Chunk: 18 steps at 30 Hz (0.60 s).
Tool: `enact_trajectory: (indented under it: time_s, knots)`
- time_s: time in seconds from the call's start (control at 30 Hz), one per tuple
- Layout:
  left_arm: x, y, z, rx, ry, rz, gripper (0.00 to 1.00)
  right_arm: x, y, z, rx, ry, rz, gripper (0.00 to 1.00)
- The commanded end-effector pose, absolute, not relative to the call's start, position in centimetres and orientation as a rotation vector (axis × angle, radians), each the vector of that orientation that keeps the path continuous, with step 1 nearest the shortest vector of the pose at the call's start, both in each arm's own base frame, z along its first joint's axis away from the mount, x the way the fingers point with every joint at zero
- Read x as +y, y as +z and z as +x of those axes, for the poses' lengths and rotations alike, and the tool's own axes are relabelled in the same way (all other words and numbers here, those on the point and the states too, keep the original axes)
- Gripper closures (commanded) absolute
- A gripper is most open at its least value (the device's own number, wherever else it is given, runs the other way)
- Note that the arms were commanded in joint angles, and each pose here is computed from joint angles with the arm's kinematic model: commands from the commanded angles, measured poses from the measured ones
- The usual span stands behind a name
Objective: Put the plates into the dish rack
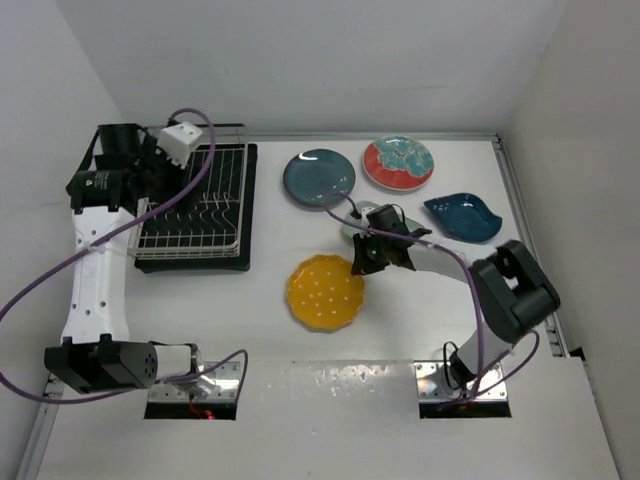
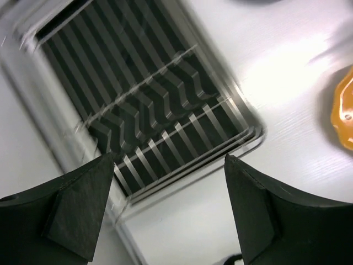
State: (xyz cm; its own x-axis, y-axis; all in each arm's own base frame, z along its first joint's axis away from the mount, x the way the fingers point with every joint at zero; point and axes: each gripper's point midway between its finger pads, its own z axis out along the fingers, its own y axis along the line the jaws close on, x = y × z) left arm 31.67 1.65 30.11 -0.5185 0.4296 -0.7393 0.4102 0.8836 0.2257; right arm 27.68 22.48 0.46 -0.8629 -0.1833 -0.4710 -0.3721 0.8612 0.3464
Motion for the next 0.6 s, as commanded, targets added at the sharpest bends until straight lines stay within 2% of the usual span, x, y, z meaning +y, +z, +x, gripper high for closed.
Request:
enact_trajectory:
  time_s: [0.0,0.07,0.23,0.43,0.57]
  knots:
    - [-2.8,31.7,32.5,2.118,-0.074,0.695,0.15,23.0,8.2,31.2,2.275,0.59,-0.556,1.0]
    - [-6.8,31.6,32.9,2.086,-0.176,0.821,0.15,24.1,13.7,32.0,2.096,0.637,-0.621,1.0]
    - [-14.6,30.8,33.8,2.04,-0.349,1.031,0.11,26.0,22.2,33.2,1.859,0.703,-0.688,1.0]
    - [-22.5,27.1,34.8,1.982,-0.571,1.207,0.11,27.1,27.1,34.3,1.727,0.784,-0.662,1.0]
    - [-24.1,24.7,36.4,1.99,-0.584,1.242,0.11,26.9,30.0,35.0,1.626,0.835,-0.634,1.0]
